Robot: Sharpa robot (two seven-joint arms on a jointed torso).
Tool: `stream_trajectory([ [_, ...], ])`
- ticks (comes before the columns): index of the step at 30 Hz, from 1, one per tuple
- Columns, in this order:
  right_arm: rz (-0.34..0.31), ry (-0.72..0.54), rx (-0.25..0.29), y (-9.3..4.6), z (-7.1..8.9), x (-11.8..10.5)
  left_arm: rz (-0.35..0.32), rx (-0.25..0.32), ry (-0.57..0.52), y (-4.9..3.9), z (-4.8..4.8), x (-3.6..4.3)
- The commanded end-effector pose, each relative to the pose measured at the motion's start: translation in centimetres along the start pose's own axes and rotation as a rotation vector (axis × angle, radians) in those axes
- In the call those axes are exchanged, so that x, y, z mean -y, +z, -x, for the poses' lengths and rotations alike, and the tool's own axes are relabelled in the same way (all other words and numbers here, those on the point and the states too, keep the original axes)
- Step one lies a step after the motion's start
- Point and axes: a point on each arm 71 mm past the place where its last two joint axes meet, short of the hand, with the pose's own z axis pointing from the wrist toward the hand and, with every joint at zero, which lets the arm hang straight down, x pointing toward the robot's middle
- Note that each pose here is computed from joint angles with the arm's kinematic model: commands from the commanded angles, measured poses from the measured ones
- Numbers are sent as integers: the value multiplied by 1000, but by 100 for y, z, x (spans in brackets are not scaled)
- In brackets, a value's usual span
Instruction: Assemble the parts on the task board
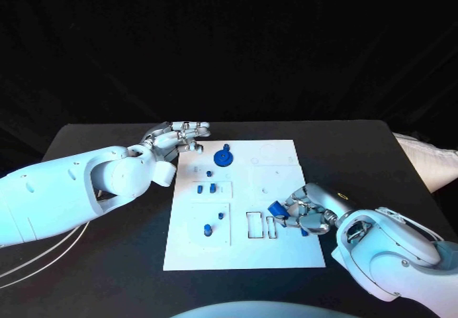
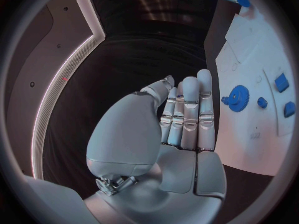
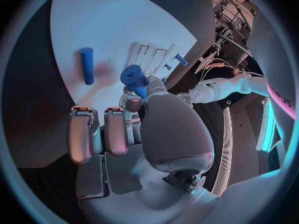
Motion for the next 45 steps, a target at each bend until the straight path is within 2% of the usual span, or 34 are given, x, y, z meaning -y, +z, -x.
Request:
stream_trajectory([
  [1, -29, 72, -28, 5, -29, -9, -4, -22, -10, 3, -31, 2],
  [8, -22, 62, -119, 45, -135, -94, -3, -23, -10, 9, -42, -1],
  [19, -10, 43, -190, 94, -246, -176, -2, -24, -10, 12, -51, -2],
  [29, -4, 44, -205, 125, -287, -210, -1, -26, -11, 15, -59, -4],
  [45, 6, 31, -186, 146, -290, -226, 2, -25, -10, 13, -56, -5],
])
